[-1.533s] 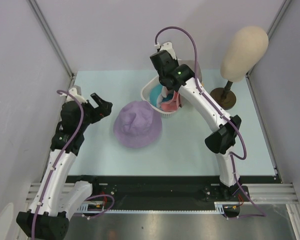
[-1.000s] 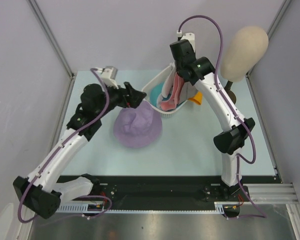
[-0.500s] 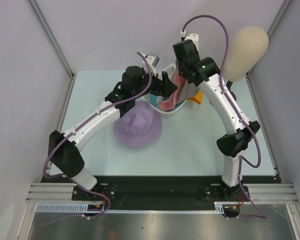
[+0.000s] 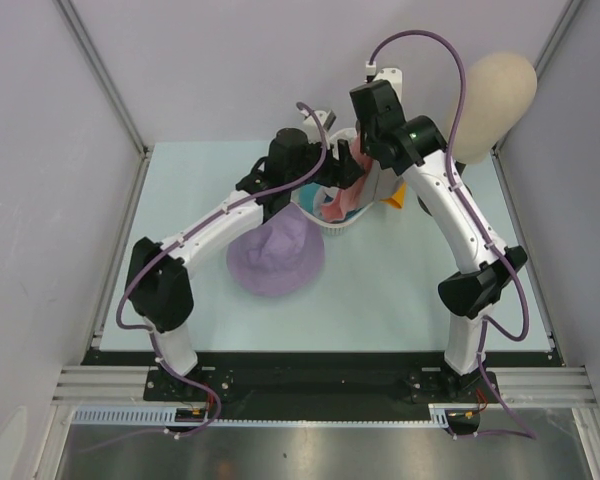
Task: Stack the hats
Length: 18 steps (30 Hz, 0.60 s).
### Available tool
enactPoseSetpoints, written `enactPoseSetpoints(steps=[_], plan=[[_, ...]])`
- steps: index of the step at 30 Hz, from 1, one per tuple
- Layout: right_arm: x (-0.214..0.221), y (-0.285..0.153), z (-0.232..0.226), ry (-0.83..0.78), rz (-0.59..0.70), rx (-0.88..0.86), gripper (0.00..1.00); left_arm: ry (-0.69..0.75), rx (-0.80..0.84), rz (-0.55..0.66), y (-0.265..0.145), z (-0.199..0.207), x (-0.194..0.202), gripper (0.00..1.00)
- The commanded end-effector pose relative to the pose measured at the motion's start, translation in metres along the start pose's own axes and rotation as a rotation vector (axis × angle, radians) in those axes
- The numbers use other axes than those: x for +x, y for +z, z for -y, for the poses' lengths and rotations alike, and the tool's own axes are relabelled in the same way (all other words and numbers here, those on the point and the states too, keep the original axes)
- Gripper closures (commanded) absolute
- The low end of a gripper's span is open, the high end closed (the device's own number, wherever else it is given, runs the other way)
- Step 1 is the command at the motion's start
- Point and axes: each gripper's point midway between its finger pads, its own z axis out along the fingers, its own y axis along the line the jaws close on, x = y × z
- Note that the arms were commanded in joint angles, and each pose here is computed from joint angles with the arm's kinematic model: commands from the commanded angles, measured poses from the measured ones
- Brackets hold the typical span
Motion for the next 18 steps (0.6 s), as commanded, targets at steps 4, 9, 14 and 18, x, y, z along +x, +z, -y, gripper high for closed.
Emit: enactPoseSetpoints(steps=[4, 9, 14, 18], plan=[[-0.020, -0.030, 0.017, 0.041, 0.060, 0.006, 1.00, -0.004, 0.026, 0.043, 0.018, 0.008, -0.014, 0.73], [-0.027, -0.043, 0.042, 0.038, 0.086, 0.072, 1.00, -0.008, -0.054, 0.029, 0.023, -0.008, -0.010, 1.00], [-0.037, -0.060, 0.071, 0.049, 0.121, 0.140, 1.00, 0.010, -0.152, 0.059, 0.018, -0.024, -0.021, 1.00], [-0.043, -0.073, 0.085, 0.059, 0.144, 0.163, 1.00, 0.013, -0.197, 0.068, 0.015, -0.033, -0.026, 1.00]])
